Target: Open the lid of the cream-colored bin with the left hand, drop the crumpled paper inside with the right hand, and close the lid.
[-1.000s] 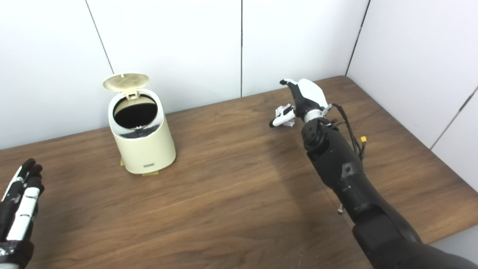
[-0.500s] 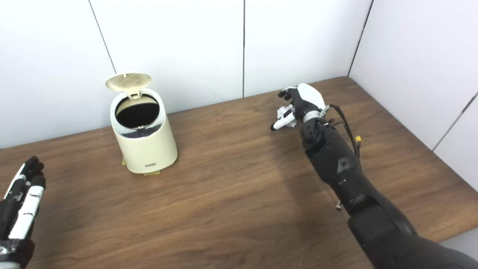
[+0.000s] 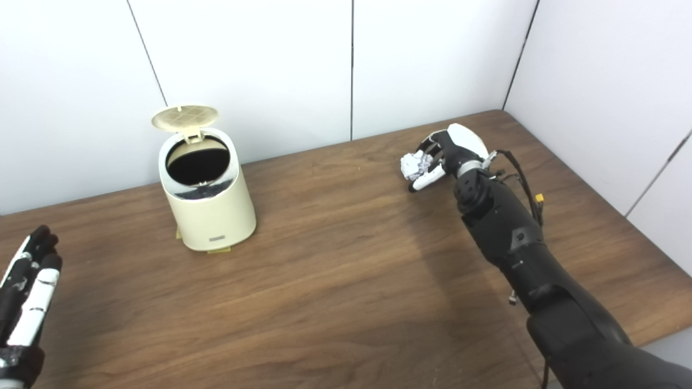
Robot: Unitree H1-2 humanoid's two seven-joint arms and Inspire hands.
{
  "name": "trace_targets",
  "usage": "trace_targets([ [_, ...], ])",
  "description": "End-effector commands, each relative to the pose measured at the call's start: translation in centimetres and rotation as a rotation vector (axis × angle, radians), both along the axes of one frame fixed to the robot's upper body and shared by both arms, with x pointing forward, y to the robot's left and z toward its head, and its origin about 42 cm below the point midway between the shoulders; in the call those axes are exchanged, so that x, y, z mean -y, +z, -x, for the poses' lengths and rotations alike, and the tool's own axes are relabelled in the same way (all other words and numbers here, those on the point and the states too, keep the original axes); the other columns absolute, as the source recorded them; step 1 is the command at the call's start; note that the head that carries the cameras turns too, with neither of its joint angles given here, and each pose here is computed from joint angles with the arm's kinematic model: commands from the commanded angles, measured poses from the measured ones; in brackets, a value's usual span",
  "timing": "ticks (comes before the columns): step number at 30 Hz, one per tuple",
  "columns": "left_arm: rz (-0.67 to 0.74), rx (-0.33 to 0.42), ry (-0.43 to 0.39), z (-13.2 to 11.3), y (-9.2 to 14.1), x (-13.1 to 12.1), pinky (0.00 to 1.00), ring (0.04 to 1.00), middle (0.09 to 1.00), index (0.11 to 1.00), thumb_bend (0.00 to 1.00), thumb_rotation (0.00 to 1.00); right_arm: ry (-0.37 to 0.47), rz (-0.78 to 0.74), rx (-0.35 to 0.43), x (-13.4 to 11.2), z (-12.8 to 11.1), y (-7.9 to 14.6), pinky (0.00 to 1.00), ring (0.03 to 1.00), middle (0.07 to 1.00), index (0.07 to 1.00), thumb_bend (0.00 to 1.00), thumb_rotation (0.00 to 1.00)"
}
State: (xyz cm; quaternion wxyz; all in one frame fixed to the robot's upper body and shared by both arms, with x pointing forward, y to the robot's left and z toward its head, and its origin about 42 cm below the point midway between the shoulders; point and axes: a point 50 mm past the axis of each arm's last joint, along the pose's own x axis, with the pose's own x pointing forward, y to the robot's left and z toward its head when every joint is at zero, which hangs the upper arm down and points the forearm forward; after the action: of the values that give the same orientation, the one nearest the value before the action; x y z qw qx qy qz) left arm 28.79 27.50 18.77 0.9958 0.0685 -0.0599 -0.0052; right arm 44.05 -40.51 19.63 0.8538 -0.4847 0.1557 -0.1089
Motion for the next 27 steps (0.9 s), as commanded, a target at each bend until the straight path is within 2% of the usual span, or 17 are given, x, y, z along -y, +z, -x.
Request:
trace_targets([
  [1, -0.009, 0.092, -0.003, -0.5, 2.4, 0.0, 1.0, 1.0, 0.967, 1.0, 0.46, 0.65, 0.01, 0.027, 0.065, 0.4, -0.8, 3.3, 0.43, 0.477, 0.472, 0.549, 0.56, 0.0],
  [3, -0.014, 0.089, 0.0, -0.5, 2.4, 0.1, 1.0, 1.0, 0.968, 0.999, 0.48, 0.66, 0.02, 0.024, 0.061, -0.1, -0.7, 3.3, 0.39, 0.407, 0.495, 0.545, 0.52, 0.0],
  [9, -0.042, 0.092, 0.008, -0.7, 2.0, 0.2, 1.0, 1.0, 0.962, 0.988, 0.49, 0.72, 0.079, 0.026, 0.082, -2.6, -0.5, 3.0, 0.34, 0.382, 0.481, 0.534, 0.51, 0.0],
  [14, -0.026, 0.09, -0.005, -0.9, 1.5, 0.4, 1.0, 0.998, 0.961, 0.976, 0.5, 0.67, 0.133, 0.022, 0.134, -5.0, -0.4, 2.8, 0.34, 0.37, 0.469, 0.547, 0.51, 0.0],
  [20, -0.04, 0.079, -0.008, -0.9, 1.0, 0.8, 1.0, 1.0, 0.951, 0.959, 0.59, 0.64, 0.153, 0.074, 0.245, -7.5, -0.2, 3.1, 0.33, 0.375, 0.481, 0.537, 0.51, 0.0],
  [27, -0.048, 0.083, -0.003, -0.7, 0.6, 1.2, 1.0, 0.978, 0.931, 0.94, 0.59, 0.61, 0.215, 0.077, 0.39, -8.7, 1.5, 5.0, 0.37, 0.371, 0.494, 0.532, 0.51, 0.0],
])
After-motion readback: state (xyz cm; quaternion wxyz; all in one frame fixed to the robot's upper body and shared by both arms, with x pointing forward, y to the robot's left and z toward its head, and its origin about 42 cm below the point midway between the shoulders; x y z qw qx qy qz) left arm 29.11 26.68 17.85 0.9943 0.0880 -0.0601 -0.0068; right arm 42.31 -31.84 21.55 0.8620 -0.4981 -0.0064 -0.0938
